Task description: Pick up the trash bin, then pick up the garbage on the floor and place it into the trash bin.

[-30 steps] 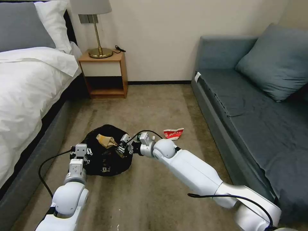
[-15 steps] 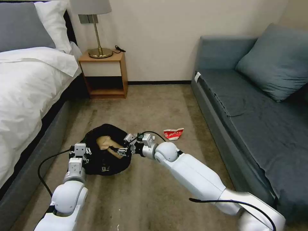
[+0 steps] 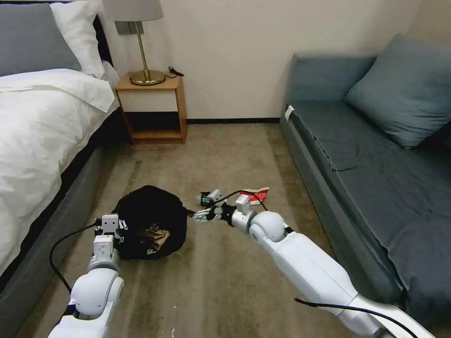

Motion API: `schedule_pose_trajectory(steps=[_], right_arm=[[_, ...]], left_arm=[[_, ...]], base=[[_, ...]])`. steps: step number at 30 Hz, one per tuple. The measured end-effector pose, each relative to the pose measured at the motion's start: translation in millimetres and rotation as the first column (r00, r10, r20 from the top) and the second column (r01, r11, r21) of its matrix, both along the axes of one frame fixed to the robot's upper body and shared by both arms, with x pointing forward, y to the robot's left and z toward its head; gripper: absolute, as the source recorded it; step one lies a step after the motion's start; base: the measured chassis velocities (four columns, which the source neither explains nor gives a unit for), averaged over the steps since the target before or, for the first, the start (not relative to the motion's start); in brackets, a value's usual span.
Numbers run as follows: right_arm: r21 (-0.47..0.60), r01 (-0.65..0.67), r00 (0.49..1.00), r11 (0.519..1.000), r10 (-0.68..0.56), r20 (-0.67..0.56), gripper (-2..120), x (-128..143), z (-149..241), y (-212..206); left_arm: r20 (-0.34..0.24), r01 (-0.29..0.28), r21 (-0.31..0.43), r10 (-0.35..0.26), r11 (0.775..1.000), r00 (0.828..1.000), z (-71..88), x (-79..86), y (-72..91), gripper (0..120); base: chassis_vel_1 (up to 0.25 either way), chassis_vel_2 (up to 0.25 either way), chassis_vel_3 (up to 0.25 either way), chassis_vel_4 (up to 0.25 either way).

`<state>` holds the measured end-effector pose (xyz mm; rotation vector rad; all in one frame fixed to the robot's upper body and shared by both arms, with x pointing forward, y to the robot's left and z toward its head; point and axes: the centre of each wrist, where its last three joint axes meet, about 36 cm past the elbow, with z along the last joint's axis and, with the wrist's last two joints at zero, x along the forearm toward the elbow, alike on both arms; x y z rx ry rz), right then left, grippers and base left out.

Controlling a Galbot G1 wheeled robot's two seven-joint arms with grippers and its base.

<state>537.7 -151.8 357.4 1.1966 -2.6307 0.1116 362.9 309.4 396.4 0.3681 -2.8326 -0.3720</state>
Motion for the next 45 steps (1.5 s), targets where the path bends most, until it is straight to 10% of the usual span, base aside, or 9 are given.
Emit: schedule_pose_trajectory(steps=[13,45], right_arm=[[-0.185,0.19,0.981,0.964,-0.195,-0.013,100,-2.9,-56.1,-90.1],[-0.191,0.152,0.986,0.97,-0.161,-0.031,100,7.1,-73.3,-72.2]], left_arm=[[0.008,-0.023,0.02,0.023,1.0,1.0,2.2,-8.8,11.6,4],[0.006,-0.046,-0.004,0.046,0.999,0.999,-2.8,10.6,26.3,4]], base=[[0.0,0.0,0.0,0.0],[-0.06,0.059,0.059,-0.058]])
